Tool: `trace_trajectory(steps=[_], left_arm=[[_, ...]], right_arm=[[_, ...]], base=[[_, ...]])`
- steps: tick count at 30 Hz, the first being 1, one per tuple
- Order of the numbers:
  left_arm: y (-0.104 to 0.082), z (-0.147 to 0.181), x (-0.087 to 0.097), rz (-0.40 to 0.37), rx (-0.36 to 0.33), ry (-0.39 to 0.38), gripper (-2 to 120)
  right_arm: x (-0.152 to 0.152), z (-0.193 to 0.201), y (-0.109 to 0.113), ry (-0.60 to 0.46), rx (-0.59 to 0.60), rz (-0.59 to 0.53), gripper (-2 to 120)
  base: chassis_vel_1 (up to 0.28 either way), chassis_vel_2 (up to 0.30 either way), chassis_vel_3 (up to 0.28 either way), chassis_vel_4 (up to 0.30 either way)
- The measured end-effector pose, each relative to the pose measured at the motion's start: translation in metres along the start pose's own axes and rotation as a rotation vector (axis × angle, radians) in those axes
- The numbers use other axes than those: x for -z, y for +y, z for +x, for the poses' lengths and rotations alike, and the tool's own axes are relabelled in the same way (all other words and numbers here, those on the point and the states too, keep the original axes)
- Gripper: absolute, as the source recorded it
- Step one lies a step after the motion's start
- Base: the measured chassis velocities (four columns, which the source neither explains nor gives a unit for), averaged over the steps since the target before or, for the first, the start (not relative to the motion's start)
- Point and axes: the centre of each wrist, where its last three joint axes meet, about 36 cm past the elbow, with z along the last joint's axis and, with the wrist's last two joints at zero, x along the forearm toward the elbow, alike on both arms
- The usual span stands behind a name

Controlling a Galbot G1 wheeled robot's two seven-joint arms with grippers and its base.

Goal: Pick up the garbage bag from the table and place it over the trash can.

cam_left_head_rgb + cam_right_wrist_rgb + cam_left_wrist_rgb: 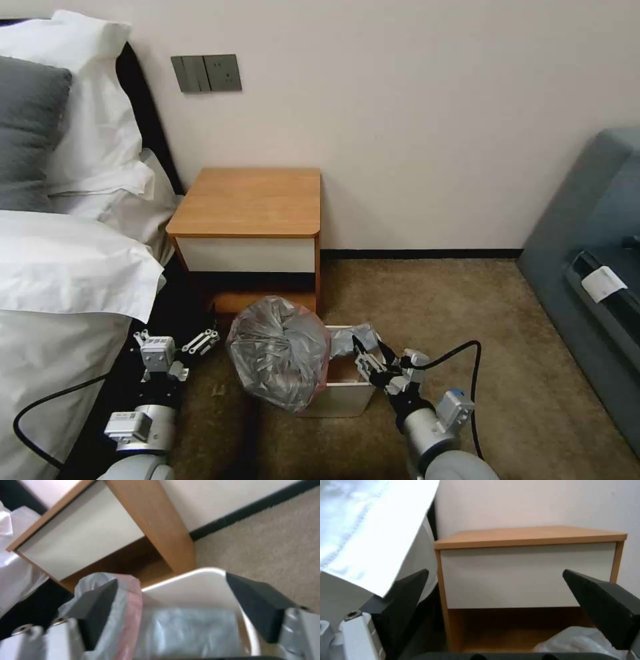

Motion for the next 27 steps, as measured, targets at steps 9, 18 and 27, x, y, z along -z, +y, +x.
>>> trace_trajectory(steps=[9, 18, 27], left_arm=[[-0.008, -0.001, 0.003, 0.004, -0.021, 0.004, 100], [-0.043, -0.002, 0.012, 0.038, -0.123, 0.054, 100], [-0.075, -0.016, 0.002, 0.023, -0.161, 0.234, 100]], right_arm=[[0.012, 0.012, 0.009, -0.075, 0.003, 0.020, 100], [0.029, 0.006, 0.017, -0.153, 0.010, 0.018, 100], [0.032, 0.008, 0.020, -0.169, -0.009, -0.034, 100]], base=[[0.000, 0.000, 0.000, 0.000], [0.000, 0.000, 0.000, 0.000], [0.000, 0.000, 0.000, 0.000]])
